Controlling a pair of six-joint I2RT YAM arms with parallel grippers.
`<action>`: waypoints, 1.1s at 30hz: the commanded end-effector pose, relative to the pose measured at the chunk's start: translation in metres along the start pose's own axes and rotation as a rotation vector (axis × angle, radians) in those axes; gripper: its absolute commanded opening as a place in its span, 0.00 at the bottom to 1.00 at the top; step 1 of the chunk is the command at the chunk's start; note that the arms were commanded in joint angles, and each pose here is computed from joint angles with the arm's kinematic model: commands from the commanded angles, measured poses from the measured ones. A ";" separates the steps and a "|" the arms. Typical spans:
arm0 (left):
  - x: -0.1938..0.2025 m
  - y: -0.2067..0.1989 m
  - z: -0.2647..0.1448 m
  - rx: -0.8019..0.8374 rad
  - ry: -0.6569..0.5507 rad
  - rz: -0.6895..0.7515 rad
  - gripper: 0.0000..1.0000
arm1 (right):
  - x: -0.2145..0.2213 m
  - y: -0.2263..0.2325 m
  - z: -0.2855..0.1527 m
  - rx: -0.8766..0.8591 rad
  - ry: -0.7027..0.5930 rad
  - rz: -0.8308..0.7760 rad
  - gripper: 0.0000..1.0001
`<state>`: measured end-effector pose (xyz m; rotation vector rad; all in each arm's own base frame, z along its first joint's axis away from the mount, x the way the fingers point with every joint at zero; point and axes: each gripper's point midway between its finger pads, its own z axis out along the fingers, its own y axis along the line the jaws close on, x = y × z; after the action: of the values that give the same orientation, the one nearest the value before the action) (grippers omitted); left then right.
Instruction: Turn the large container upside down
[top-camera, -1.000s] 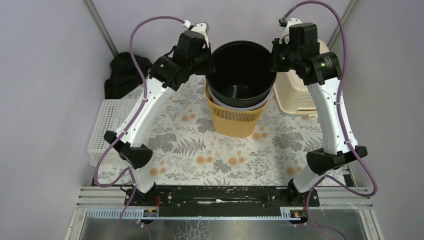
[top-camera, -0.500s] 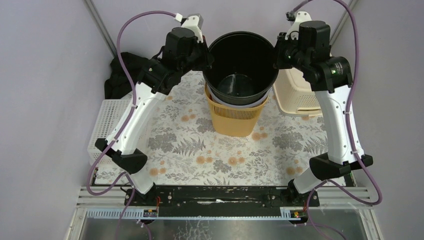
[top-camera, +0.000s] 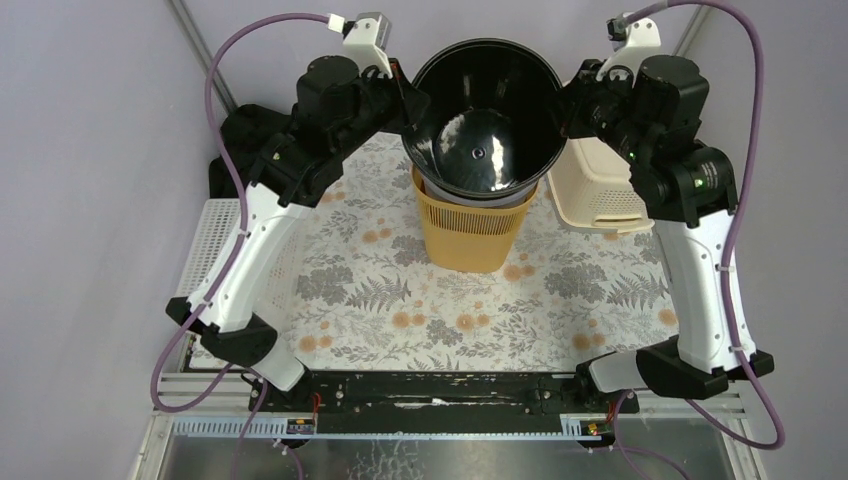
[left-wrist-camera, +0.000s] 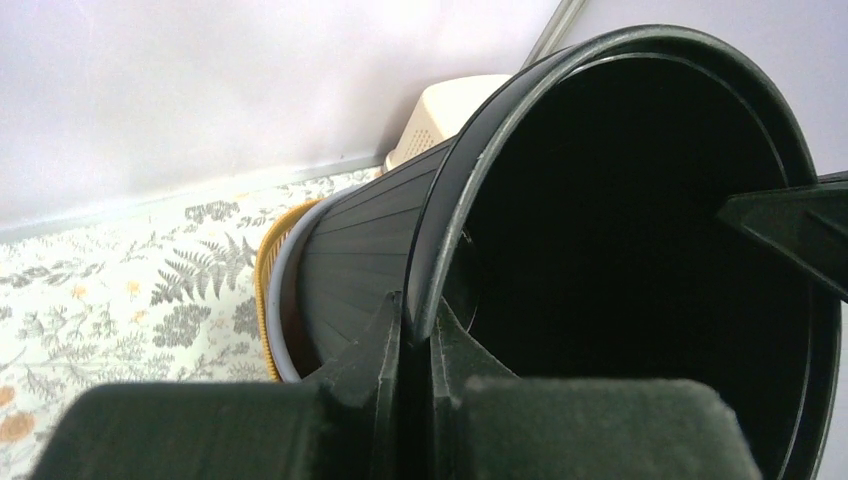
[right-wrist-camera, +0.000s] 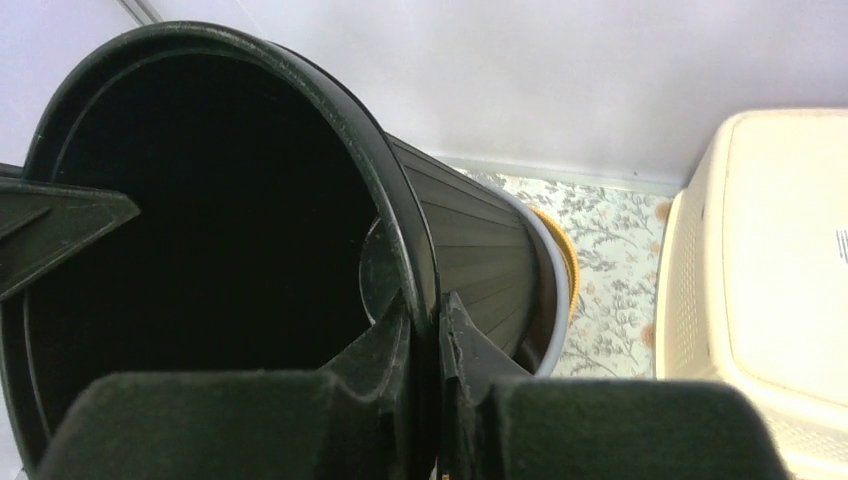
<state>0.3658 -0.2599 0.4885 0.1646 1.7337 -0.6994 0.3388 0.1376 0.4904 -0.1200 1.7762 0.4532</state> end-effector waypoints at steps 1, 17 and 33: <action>-0.087 -0.062 -0.058 0.282 -0.301 -0.001 0.02 | -0.071 0.030 -0.032 -0.140 -0.290 0.006 0.00; -0.119 -0.080 -0.126 0.395 -0.491 0.060 0.01 | -0.097 0.070 -0.061 -0.373 -0.459 0.066 0.00; -0.136 -0.078 -0.185 0.396 -0.621 0.112 0.01 | -0.100 0.105 -0.048 -0.608 -0.455 0.165 0.00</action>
<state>0.2969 -0.2098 0.5736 0.2198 1.3217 -0.7072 0.3010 0.1951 0.5762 -0.2735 1.3232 0.8980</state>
